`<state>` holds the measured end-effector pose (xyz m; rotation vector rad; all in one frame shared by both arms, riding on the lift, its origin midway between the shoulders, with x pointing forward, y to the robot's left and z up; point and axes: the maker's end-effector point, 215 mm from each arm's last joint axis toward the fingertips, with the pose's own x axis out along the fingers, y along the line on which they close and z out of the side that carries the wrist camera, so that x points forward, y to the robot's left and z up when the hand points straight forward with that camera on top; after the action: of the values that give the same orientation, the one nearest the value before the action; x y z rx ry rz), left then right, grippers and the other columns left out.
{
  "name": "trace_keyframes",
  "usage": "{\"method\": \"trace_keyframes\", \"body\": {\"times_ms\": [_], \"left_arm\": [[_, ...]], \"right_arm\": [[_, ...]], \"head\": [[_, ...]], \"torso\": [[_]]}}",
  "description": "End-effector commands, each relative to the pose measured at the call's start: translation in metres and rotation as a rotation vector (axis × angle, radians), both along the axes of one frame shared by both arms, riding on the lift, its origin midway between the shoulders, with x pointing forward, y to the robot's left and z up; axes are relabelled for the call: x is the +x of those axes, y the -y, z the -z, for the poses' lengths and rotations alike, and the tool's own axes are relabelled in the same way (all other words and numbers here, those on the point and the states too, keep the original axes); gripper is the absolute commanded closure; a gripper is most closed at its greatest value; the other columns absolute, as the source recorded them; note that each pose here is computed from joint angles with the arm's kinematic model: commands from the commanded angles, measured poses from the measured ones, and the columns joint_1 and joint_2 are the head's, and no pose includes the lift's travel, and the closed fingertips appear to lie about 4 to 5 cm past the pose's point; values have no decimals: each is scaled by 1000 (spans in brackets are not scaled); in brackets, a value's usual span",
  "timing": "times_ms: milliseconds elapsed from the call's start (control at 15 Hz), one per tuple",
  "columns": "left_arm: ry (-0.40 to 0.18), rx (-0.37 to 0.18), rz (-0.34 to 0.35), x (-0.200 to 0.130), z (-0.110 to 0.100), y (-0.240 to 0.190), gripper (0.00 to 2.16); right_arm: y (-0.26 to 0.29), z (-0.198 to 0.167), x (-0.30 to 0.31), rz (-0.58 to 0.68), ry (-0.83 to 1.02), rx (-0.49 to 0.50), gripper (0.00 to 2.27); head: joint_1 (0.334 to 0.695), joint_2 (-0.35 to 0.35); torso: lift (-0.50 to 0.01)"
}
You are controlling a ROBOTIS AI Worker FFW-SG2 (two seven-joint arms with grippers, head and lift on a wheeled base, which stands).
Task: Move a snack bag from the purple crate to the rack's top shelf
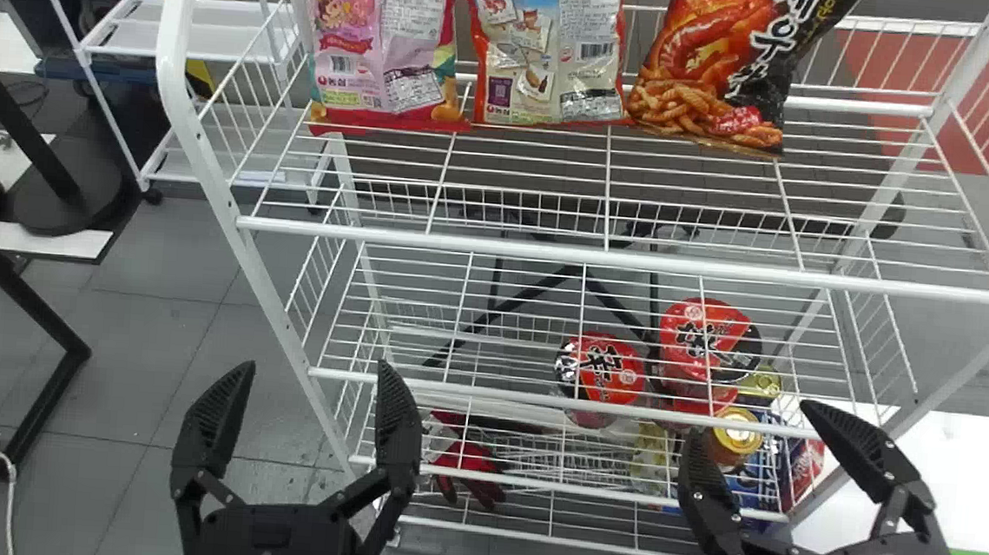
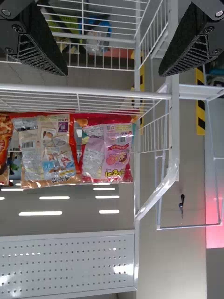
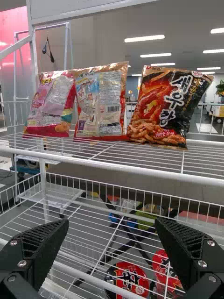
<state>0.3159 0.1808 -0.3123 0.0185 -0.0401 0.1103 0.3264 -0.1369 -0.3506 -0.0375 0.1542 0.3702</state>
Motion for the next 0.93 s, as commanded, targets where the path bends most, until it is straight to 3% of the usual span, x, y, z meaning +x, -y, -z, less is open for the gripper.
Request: {"method": "trace_keyframes", "body": {"times_ms": [0, 867], "left_arm": [[2, -4, 2, 2, 0, 0, 90], [0, -9, -4, -1, 1, -1, 90]], "right_arm": [[2, 0, 1, 3, 0, -2, 140], [2, -2, -1, 3, 14, 2, 140]], "head": [[695, 81], [695, 79]], "torso": [[-168], [-221]]}}
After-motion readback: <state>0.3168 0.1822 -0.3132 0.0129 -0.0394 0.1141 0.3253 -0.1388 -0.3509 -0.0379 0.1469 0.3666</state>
